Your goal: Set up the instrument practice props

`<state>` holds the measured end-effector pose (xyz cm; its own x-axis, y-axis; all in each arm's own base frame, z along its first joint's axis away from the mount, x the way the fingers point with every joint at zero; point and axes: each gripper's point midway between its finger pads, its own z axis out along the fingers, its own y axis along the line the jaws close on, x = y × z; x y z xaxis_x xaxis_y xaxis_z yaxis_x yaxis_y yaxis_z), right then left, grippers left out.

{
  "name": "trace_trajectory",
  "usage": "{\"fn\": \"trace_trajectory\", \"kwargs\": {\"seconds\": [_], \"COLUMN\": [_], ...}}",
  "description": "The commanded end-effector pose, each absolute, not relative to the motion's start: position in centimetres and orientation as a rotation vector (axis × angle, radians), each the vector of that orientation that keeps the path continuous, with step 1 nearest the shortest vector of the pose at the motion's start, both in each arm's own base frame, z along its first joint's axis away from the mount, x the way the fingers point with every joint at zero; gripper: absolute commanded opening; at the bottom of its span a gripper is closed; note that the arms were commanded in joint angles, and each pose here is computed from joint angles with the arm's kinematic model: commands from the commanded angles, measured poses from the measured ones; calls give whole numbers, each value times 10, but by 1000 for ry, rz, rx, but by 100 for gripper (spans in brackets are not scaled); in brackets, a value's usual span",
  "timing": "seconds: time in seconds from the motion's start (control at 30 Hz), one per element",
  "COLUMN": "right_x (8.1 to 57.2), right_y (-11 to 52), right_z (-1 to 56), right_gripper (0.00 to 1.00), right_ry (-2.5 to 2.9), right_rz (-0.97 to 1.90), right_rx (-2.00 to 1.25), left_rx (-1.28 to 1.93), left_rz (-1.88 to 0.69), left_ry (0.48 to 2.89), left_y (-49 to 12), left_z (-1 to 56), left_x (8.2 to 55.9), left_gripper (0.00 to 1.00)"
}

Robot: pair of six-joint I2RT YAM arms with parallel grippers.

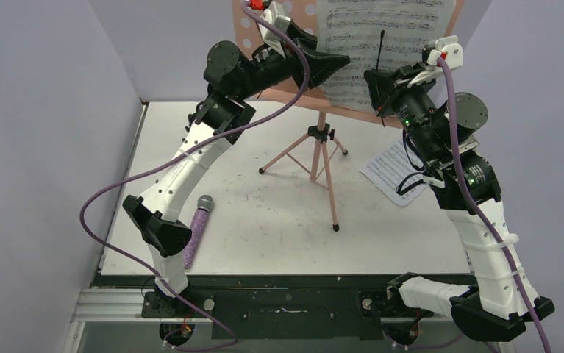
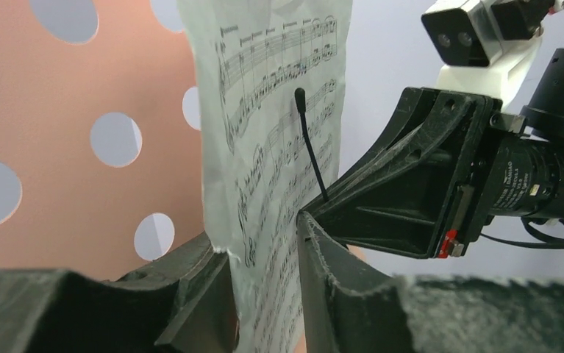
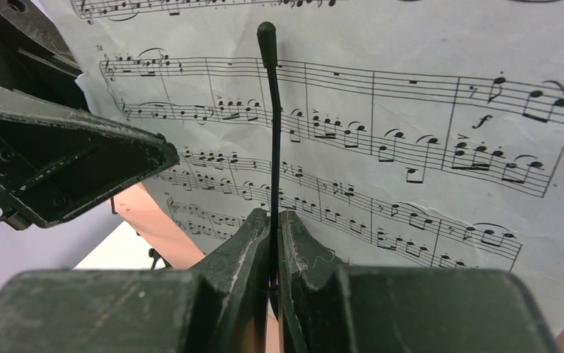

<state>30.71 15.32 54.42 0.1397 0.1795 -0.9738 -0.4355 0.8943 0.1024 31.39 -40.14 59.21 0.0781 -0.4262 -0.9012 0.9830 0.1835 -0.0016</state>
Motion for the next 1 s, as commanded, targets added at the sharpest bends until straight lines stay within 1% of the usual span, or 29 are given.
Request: {"fn": "trace_trajectory", "kwargs": {"seconds": [0.0, 0.1, 0.13, 0.2, 0.4, 0.5, 0.67, 0.83, 0.97], "right_x": [299, 300, 301, 303, 304, 303, 302, 300, 298], "right_y": [151, 152, 151, 151, 152, 152, 152, 150, 149], "right_z": [559, 558, 558, 557, 556, 556, 556, 557, 558], "right_gripper": [5, 5, 5, 5, 5, 5, 5, 5, 5], "right_ry": [1307, 1307, 1309, 1314, 1316, 1315, 1317, 1314, 1312], "right_rz": [465, 466, 461, 459, 458, 460, 461, 461, 461], "right_rx": [-225, -224, -219, -215, -218, -221, -222, -218, -213], "left_rx": [758, 742, 744, 744, 698, 686, 646, 608, 602], "left_rz": [-1203, -1189, -1188, -1190, -1183, -1199, -1241, -1292, -1303], "left_ry": [897, 915, 912, 901, 923, 911, 891, 869, 865], "left_y": [-388, -384, -382, -379, -368, -365, -363, -363, -364], "left_z": [607, 602, 600, 596, 587, 591, 597, 601, 601], "left_x": [301, 301, 300, 295, 294, 291, 290, 290, 291], "left_gripper": [33, 40, 44, 47, 48, 45, 36, 21, 12]}}
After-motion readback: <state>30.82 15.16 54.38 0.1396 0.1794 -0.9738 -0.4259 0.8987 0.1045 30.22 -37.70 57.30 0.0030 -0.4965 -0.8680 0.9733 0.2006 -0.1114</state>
